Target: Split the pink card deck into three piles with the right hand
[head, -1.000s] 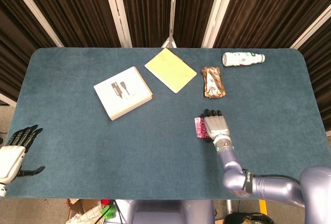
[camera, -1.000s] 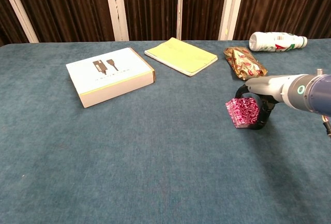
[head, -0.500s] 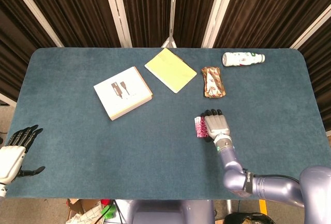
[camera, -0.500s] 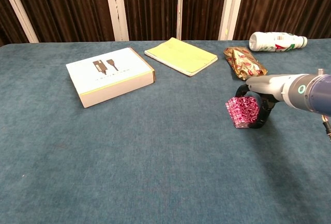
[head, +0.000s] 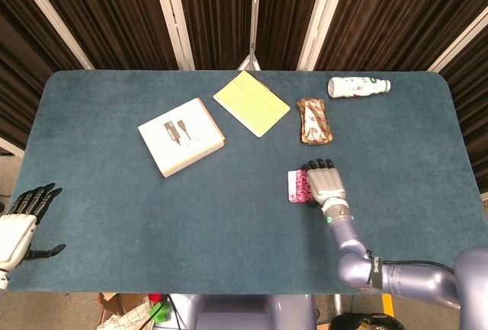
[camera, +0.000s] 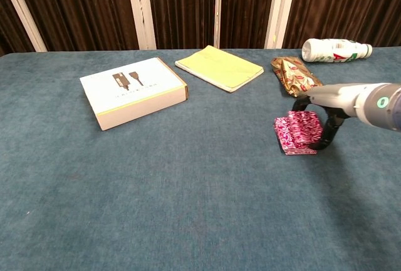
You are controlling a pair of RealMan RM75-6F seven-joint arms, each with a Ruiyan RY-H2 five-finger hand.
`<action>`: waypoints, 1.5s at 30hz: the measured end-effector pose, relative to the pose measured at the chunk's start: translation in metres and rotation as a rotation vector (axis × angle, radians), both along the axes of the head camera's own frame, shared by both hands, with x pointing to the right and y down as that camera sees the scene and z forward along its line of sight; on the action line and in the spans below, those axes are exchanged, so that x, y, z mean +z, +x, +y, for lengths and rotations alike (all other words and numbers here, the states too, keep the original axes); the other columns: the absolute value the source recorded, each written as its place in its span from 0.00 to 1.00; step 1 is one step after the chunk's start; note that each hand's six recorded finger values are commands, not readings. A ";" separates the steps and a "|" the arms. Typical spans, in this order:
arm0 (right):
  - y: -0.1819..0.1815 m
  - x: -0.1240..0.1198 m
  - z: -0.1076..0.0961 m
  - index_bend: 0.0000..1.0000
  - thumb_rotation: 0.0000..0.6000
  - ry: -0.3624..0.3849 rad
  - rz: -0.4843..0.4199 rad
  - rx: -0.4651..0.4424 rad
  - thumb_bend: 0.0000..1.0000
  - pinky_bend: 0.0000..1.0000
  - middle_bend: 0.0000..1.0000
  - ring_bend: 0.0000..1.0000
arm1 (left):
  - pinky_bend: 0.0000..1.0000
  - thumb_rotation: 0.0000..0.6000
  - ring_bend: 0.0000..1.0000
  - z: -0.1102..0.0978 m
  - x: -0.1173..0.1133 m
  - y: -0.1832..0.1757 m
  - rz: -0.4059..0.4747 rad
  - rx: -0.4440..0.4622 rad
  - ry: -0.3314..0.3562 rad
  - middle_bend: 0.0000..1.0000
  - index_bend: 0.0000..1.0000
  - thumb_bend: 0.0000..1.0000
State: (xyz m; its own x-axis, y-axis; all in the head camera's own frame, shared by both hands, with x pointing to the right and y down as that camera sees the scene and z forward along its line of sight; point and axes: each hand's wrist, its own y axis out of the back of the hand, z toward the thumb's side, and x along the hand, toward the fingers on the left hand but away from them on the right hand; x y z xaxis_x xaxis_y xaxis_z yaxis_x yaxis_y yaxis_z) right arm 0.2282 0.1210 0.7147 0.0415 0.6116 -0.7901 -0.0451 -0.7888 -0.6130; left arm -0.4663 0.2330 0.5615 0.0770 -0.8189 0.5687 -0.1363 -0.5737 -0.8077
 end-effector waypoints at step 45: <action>0.054 -0.008 0.006 0.00 1.00 -0.052 0.038 0.021 0.25 0.00 0.00 0.00 | 0.00 1.00 0.00 0.001 0.002 0.002 -0.025 -0.004 0.001 0.00 0.00 0.00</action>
